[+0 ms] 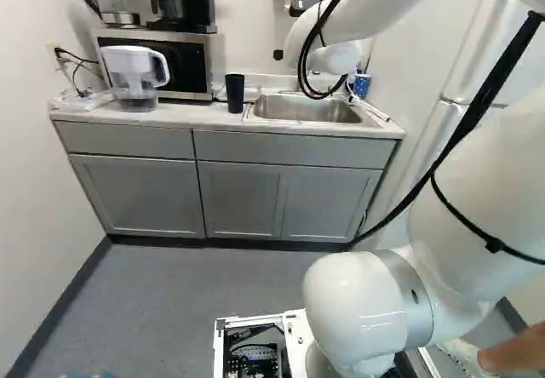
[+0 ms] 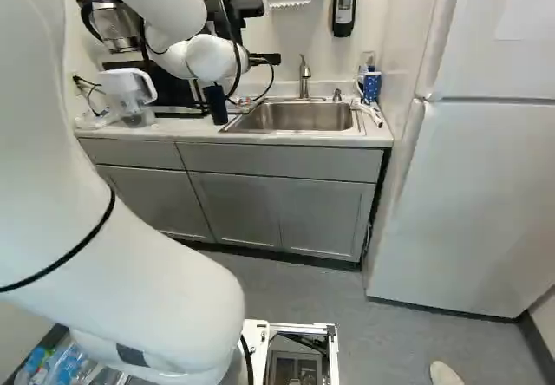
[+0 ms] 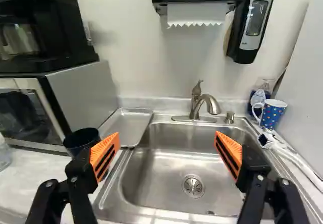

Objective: Rinse the cup and place it in the tray

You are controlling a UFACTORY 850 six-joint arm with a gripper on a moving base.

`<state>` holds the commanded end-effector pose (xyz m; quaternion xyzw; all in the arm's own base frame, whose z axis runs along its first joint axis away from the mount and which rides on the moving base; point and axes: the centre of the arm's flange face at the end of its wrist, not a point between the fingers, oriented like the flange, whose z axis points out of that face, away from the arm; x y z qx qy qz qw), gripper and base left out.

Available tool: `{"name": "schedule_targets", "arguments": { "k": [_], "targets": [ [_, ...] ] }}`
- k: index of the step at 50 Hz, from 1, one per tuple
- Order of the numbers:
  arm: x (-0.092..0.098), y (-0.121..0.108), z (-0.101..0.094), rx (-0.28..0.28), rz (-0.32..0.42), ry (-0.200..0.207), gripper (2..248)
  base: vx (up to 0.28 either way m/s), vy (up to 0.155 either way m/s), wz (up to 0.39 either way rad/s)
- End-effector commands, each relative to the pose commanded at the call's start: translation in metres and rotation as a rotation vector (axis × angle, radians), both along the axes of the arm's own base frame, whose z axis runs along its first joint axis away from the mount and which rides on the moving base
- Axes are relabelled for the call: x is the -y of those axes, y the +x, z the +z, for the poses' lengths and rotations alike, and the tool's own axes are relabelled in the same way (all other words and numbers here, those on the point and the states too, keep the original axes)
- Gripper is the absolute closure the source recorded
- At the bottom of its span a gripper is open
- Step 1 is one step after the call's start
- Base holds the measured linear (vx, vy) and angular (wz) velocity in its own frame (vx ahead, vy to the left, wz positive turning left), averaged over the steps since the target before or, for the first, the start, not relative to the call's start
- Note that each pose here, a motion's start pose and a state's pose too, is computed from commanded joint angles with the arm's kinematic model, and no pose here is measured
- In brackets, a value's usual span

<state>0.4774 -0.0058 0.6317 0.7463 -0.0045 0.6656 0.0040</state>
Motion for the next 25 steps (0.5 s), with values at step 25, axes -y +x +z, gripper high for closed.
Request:
{"name": "schedule_targets", "arguments": {
  "k": [25],
  "targets": [
    [0.0000, 0.0000, 0.0000, 0.000, 0.000, 0.000, 3, 0.109, -0.086, -0.158]
  ]
}}
